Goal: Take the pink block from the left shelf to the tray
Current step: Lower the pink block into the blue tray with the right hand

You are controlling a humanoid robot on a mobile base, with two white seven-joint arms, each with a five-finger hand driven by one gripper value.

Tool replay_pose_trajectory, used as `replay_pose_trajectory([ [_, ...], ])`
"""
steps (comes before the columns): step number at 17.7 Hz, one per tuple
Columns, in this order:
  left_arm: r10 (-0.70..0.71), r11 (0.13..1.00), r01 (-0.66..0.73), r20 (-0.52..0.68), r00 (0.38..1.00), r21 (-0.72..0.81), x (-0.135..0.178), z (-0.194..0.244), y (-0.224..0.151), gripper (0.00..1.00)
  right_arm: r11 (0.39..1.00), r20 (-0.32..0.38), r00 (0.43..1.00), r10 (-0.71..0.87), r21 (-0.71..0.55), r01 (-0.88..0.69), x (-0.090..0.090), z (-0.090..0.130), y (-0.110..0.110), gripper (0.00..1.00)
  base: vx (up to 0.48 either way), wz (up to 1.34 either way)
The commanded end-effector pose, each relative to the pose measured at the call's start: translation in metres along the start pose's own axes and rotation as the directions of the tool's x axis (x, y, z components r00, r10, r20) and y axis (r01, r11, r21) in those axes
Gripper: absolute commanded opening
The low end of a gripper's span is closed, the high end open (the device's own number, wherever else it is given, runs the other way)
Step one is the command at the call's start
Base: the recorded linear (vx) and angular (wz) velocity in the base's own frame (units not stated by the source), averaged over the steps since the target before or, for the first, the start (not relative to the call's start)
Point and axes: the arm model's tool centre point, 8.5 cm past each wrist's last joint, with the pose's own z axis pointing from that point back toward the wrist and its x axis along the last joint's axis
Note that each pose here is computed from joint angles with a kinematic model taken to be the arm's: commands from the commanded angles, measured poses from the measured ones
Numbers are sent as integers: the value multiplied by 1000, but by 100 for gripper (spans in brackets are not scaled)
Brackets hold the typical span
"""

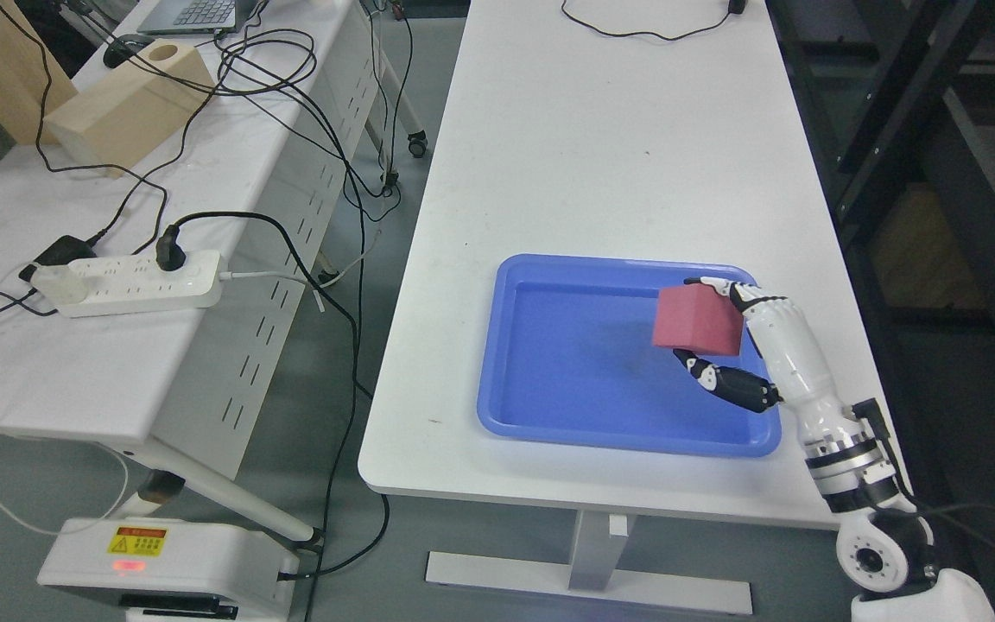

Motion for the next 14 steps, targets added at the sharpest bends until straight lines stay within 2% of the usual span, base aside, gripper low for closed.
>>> replay_pose_trajectory([
  [1,-2,1000,2,-3,1000,15,-7,2,10,100,950,22,999,25,312,-30,11,4,43,18,60,0],
  [4,-2,1000,2,-3,1000,15,-7,2,10,100,922,48,996,75,378,-88,18,7,60,18,55,0],
  [7,-2,1000,2,-3,1000,15,-7,2,10,100,920,45,996,70,382,-82,18,10,61,19,42,0],
  [8,-2,1000,2,-3,1000,15,-7,2,10,100,923,44,997,67,377,-79,19,10,61,23,47,0],
  [11,-2,1000,2,-3,1000,15,-7,2,10,100,935,15,998,54,351,-55,17,10,58,49,43,0],
  [14,-2,1000,2,-3,1000,15,-7,2,10,100,947,-13,1000,18,321,-13,15,10,54,66,26,0],
])
